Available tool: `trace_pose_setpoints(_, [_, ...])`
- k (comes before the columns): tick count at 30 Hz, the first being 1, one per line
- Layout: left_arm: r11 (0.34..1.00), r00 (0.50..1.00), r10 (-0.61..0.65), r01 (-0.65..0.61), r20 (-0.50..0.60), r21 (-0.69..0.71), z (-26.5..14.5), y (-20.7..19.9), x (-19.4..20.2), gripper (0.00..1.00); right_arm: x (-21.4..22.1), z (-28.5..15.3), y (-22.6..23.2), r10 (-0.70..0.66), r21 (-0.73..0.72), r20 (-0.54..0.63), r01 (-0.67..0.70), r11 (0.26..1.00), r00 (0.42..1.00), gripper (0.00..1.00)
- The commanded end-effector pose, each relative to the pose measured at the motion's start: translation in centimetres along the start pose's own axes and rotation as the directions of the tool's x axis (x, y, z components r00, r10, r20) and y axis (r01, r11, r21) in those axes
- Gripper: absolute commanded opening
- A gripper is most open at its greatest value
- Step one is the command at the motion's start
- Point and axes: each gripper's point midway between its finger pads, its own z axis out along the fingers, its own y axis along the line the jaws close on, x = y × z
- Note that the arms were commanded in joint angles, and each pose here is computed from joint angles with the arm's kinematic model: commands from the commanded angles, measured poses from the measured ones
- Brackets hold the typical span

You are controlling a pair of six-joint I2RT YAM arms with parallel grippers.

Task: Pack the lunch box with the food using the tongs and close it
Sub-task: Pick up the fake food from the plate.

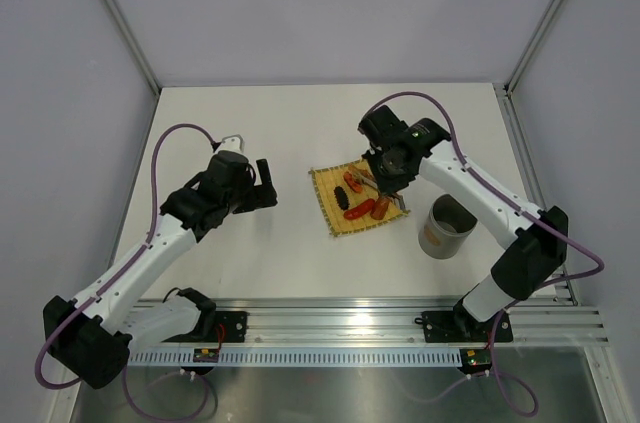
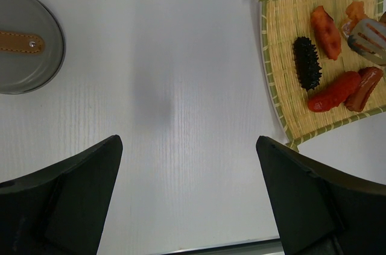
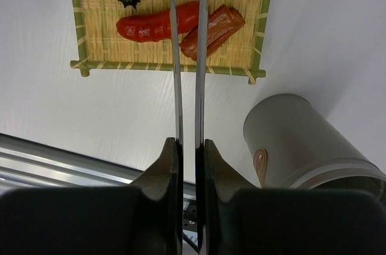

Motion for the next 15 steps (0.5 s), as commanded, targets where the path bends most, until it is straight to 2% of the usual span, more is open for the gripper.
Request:
trace_pose_setpoints(1, [1.000,0.999,-0.014,0.014,0.039,0.002,-0.3,0.0,-0.8,0.98,-3.0,-4.4,0.1,0.031,-0.033,0.188,-0.025,0.999,0.982,0.00])
trace_pose_setpoints(8, [1.000,0.999,-0.011,0.011,0.052,0.005,-0.7,0.0,-1.2,0.98,-3.4,-11.3,-3.6,0.114,0.057,0.378,-0.146,0.988,0.919,0.00])
trace_pose_setpoints(12, [1.000,0.999,-0.007,0.007,0.053,0.013,-0.6,-0.3,-1.5,0.98,-0.6,-15.4,-7.3,0.193,0.131,0.459,-0.281,0.951,0.867,0.00])
trace_pose_setpoints(15, [1.000,0.999,-0.008,0.007,0.051,0.021,-0.5,-0.6,-1.6,0.98,2.2,-16.6,-8.7,0.281,0.145,0.461,-0.384,0.912,0.842,0.00])
